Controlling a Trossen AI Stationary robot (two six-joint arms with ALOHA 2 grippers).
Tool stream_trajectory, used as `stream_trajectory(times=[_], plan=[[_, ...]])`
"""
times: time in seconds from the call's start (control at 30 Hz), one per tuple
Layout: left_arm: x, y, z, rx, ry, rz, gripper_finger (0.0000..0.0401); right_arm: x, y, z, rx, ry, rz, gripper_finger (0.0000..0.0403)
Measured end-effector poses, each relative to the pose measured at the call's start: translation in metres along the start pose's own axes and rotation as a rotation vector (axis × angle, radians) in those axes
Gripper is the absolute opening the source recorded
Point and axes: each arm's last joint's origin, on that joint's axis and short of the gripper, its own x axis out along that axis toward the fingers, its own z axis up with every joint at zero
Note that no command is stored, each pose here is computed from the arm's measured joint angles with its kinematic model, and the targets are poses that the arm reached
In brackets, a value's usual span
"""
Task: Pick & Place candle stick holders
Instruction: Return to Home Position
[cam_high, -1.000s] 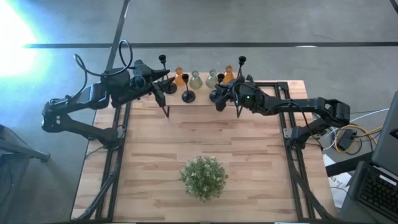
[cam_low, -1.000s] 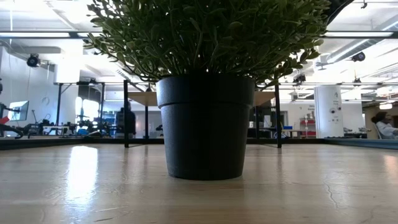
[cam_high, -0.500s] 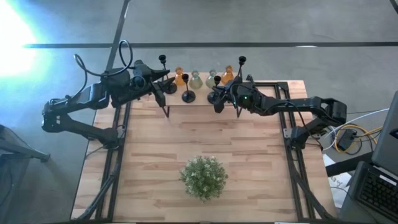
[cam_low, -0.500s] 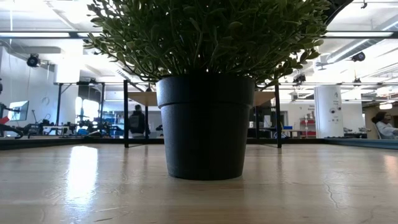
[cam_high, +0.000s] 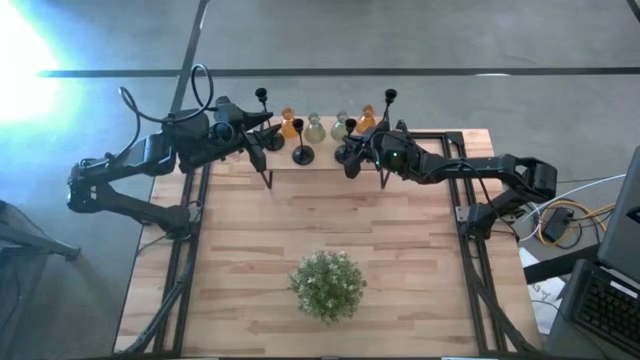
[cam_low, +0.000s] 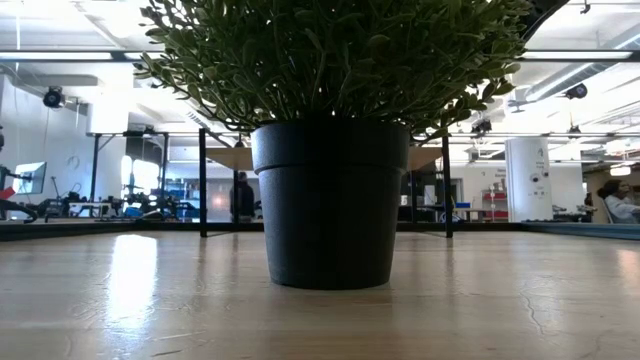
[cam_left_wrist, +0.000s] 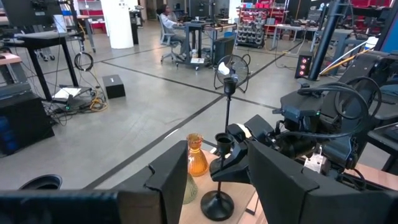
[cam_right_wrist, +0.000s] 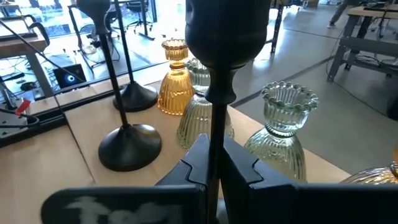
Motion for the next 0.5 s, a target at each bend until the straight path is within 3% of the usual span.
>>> stream_trajectory(times=[0.37, 0.5], plan=[[0.0000, 0.0000, 0.0000, 0.000, 0.000, 0.000, 0.0174, 0.0000, 0.0000, 0.0001, -0.001, -0.001, -0.001, 0.0015], [0.0000, 0.0000, 0.0000, -0.004, 0.000, 0.000, 0.0174, 0.0000, 0.0001, 0.0000, -0.012, 0.000, -0.001, 0.0038]])
